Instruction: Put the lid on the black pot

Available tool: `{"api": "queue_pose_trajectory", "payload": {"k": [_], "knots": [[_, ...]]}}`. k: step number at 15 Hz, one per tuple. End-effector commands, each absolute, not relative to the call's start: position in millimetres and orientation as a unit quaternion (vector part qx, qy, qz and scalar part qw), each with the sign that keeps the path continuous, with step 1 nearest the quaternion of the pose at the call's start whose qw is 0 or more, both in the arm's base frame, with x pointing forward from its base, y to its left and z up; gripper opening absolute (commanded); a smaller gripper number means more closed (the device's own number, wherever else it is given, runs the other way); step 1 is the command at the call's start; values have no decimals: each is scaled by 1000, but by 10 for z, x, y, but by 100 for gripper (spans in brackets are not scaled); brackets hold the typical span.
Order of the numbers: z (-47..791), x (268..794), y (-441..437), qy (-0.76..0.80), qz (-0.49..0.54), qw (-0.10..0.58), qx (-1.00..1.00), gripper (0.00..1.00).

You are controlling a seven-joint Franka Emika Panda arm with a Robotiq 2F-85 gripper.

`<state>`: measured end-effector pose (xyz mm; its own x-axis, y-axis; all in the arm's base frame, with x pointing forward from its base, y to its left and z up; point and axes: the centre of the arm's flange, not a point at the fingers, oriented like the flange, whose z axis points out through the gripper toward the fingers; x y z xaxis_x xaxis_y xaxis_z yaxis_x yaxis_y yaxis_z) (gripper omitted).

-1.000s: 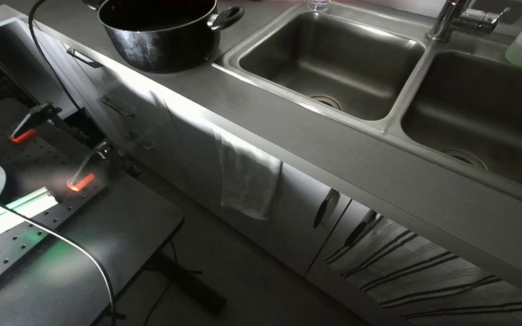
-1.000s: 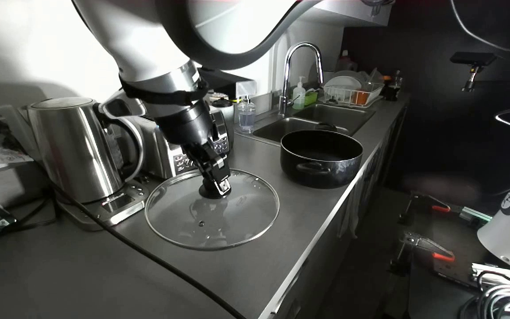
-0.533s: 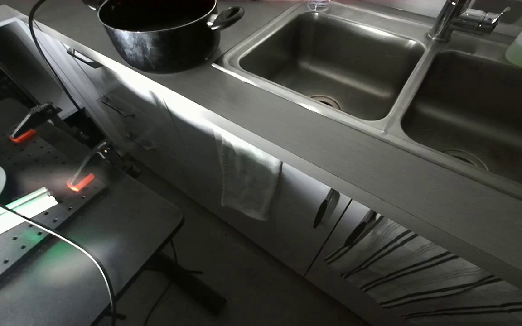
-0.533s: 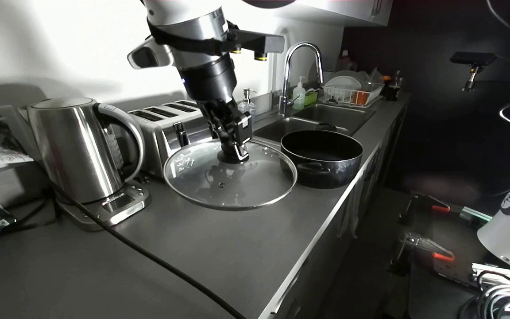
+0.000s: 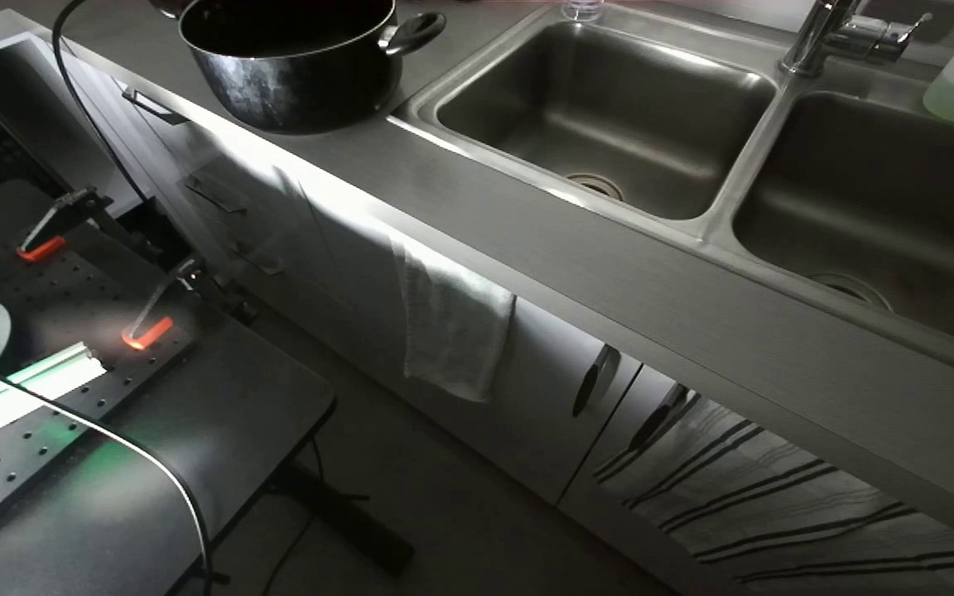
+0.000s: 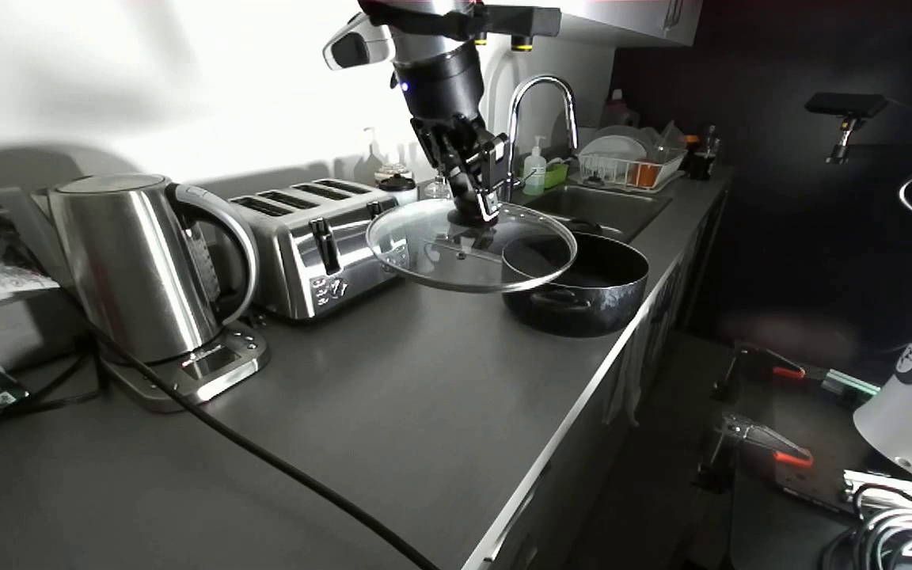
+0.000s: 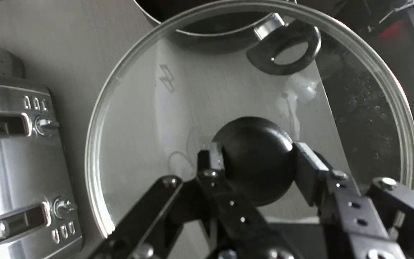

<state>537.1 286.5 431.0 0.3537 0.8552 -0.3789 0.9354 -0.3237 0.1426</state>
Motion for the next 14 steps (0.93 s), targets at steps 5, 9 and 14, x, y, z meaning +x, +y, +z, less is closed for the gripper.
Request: {"api": "queue_pose_trajectory", "payload": {"k": [5, 9, 14], "knots": [[4627, 5219, 2005, 580, -152, 170, 782, 25], [4600, 5233, 1589, 590, -169, 168, 771, 25], [4504, 5195, 1123, 596, -176, 161, 767, 25]]}}
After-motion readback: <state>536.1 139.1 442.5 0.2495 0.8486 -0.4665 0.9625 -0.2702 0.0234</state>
